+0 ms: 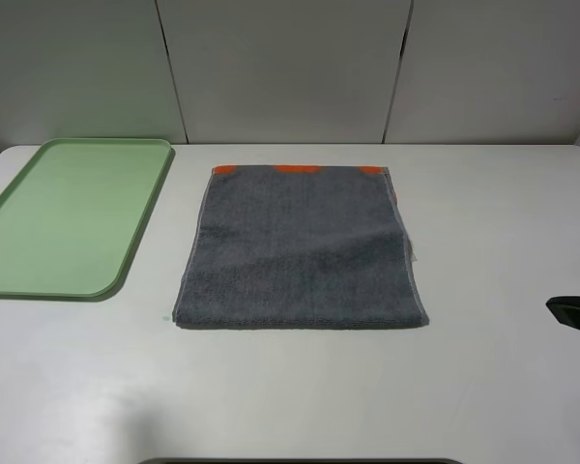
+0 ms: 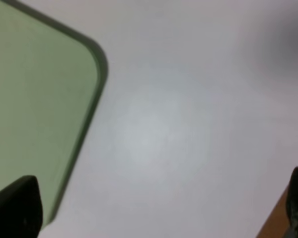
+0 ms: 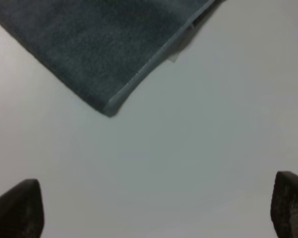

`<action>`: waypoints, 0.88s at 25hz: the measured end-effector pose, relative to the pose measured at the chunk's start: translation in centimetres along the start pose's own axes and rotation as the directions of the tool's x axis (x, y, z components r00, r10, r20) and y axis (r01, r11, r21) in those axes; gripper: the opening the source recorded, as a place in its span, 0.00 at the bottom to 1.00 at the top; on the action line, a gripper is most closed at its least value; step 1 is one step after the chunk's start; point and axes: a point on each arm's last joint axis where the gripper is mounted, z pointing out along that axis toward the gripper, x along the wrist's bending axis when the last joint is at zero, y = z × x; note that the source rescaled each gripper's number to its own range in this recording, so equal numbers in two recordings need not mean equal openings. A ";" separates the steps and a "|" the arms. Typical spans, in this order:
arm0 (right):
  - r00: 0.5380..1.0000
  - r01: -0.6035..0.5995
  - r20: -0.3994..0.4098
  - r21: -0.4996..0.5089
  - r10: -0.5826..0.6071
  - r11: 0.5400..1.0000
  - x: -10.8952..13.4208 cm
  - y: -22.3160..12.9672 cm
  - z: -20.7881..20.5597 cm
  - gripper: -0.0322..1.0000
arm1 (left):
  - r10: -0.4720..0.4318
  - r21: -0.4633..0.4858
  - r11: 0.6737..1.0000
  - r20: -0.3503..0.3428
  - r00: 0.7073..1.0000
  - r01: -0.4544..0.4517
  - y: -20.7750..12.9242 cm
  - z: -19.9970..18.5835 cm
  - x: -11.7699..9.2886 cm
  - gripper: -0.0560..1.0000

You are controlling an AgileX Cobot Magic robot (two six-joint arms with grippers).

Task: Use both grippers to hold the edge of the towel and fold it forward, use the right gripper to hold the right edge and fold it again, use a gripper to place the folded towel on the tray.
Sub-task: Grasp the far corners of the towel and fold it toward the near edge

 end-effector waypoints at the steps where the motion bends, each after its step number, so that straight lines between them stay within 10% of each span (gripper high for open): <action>1: 1.000 0.018 -0.013 0.009 -0.018 1.000 -0.1 0.1 0.4 1.00 | 0.003 -0.002 1.000 -0.008 1.000 -0.003 0.0 0.0 0.0 0.99; 22: 0.965 0.227 -0.158 0.087 -0.211 0.970 -3.0 0.8 10.8 1.00 | -0.004 -0.091 0.996 -0.064 0.998 -0.002 1.5 0.4 0.5 0.99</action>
